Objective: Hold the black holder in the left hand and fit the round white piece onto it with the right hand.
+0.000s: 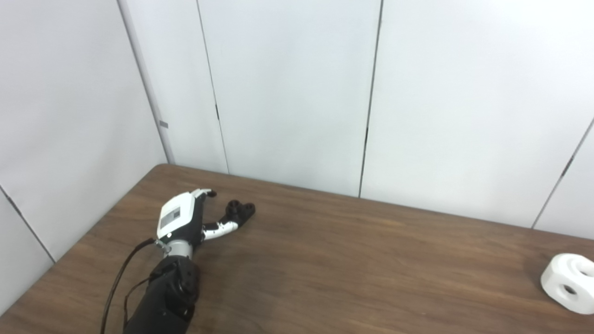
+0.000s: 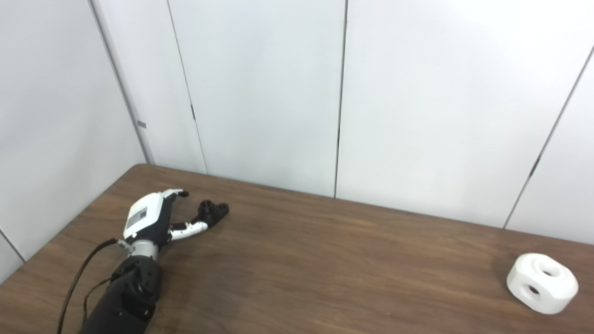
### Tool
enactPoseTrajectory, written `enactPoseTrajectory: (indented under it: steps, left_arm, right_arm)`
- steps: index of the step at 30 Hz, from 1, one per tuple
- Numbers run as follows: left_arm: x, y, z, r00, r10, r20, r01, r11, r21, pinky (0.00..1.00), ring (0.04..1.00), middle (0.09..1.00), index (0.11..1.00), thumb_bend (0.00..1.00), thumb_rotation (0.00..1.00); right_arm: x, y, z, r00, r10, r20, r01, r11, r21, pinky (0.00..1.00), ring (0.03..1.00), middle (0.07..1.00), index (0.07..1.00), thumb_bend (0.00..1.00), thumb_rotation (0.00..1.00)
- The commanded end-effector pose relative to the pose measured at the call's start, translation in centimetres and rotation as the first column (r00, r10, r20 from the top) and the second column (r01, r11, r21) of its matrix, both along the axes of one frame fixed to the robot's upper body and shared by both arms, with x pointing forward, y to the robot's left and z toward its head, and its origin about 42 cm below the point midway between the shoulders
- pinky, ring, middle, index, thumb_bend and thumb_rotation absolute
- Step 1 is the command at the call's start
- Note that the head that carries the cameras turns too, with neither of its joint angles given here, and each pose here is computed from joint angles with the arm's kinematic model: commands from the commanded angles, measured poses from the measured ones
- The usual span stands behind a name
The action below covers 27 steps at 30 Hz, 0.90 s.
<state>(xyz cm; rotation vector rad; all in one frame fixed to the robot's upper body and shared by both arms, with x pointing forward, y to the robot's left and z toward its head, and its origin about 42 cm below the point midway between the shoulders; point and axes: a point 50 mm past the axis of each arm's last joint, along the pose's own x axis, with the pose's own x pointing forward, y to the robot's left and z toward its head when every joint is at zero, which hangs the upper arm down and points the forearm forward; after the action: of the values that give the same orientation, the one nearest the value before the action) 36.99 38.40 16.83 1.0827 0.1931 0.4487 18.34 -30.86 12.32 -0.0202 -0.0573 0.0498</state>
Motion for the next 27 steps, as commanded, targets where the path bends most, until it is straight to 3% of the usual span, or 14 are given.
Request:
enactPoseTrajectory:
  steps: [1,11,27]
  left_arm:
    - [1.3,0.7,2.6,0.998,0.006,0.064,-0.010,0.998,0.064,1.00,0.941,0.899,0.805,0.85,0.46]
    - [2.7,0.8,2.2,1.000,-0.005,-0.010,0.006,1.000,0.015,1.00,0.957,0.910,0.816,0.85,0.47]
    - [4.0,0.5,2.3,0.999,-0.014,-0.050,0.013,1.000,-0.013,0.97,0.930,0.879,0.752,0.84,0.43]
  right_arm:
    - [-0.2,0.0,0.4,1.000,0.000,-0.003,0.000,1.000,-0.012,1.00,1.000,0.996,0.995,0.74,1.00]
    - [-0.3,0.2,0.6,1.000,-0.002,0.004,0.002,1.000,-0.015,1.00,1.000,0.991,0.980,0.69,1.00]
    - [-0.3,0.0,0.8,1.000,-0.008,0.007,0.008,1.000,-0.020,1.00,0.991,0.983,0.970,0.68,1.00]
